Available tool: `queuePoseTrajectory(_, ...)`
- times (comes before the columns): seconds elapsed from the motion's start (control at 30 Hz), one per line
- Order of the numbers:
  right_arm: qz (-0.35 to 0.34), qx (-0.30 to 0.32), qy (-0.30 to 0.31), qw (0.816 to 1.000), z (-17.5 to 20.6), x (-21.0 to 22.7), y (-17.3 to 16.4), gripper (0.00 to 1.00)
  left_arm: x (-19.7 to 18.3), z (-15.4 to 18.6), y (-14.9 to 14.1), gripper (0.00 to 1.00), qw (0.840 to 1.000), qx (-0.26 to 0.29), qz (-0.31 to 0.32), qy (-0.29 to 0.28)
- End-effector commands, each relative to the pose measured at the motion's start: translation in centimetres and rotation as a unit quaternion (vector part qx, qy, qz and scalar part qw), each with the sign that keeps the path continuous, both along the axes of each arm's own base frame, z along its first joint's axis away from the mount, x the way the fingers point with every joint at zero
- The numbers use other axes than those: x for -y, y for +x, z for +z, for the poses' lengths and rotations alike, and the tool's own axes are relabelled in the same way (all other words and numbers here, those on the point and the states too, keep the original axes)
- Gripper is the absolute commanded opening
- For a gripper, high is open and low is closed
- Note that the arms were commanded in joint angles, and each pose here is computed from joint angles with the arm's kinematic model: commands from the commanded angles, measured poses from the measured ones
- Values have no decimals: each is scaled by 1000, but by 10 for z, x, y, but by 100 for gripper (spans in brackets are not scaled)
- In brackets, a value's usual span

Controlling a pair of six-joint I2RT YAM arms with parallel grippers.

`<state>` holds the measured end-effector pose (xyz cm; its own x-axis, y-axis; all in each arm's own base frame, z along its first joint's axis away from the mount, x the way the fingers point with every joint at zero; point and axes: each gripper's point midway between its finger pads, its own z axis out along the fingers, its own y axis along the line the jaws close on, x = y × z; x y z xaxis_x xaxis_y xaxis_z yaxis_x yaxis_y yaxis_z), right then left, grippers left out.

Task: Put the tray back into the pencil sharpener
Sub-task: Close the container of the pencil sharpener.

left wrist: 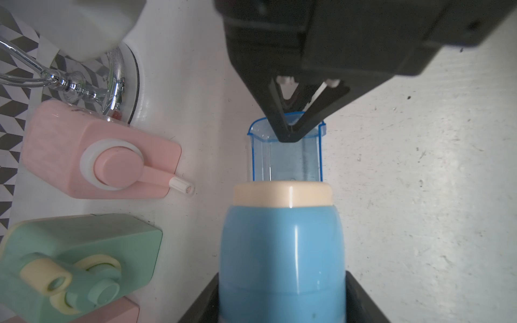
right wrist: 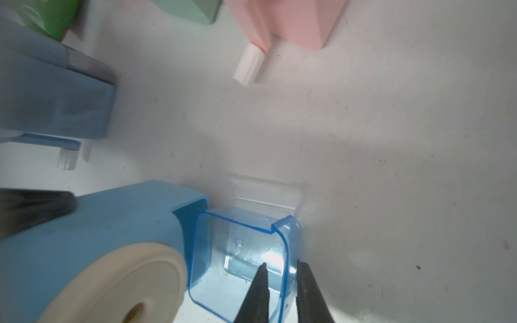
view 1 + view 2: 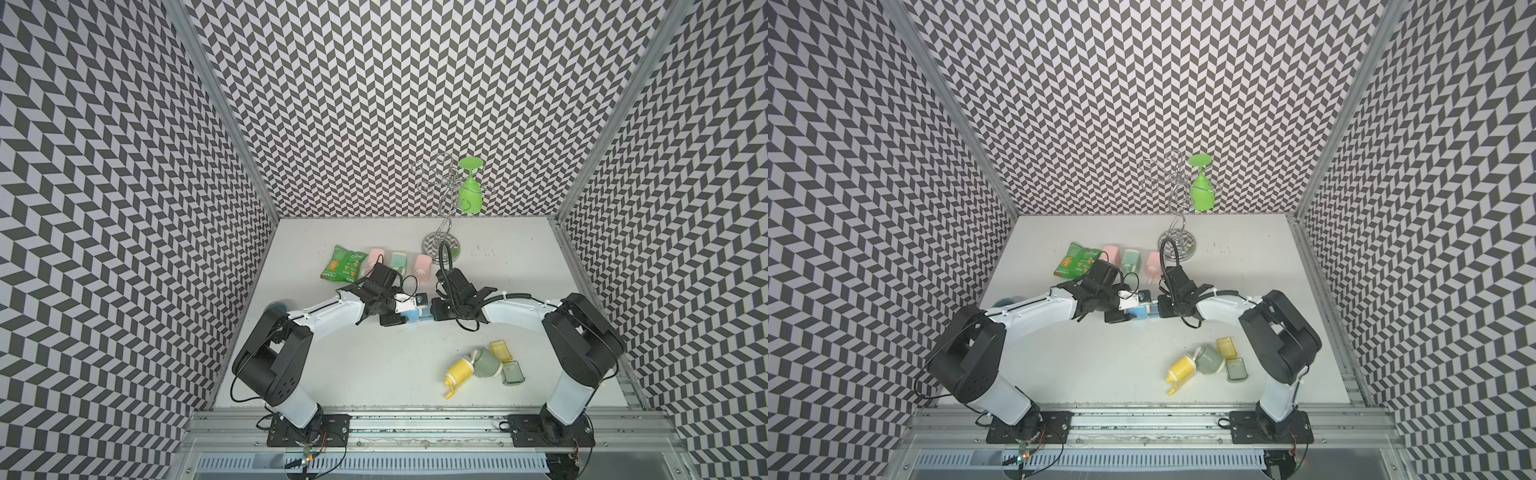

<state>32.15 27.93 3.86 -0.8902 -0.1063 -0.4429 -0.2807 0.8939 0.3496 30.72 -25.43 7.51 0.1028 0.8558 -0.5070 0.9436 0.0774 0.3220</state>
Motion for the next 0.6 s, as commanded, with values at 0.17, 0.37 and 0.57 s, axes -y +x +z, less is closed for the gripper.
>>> queuePoseTrajectory(0.17,23,5,67,997,15,-33,1,20,0,2,-3,57,1000,2,-6,-11)
queuePoseTrajectory(0.37,27,5,85,996,17,-37,-1,20,1,0,-4,56,1000,-1,-8,-12)
queuePoseTrajectory(0.57,27,25,90,995,27,-35,2,20,-2,-3,-5,54,1000,-1,-7,-6)
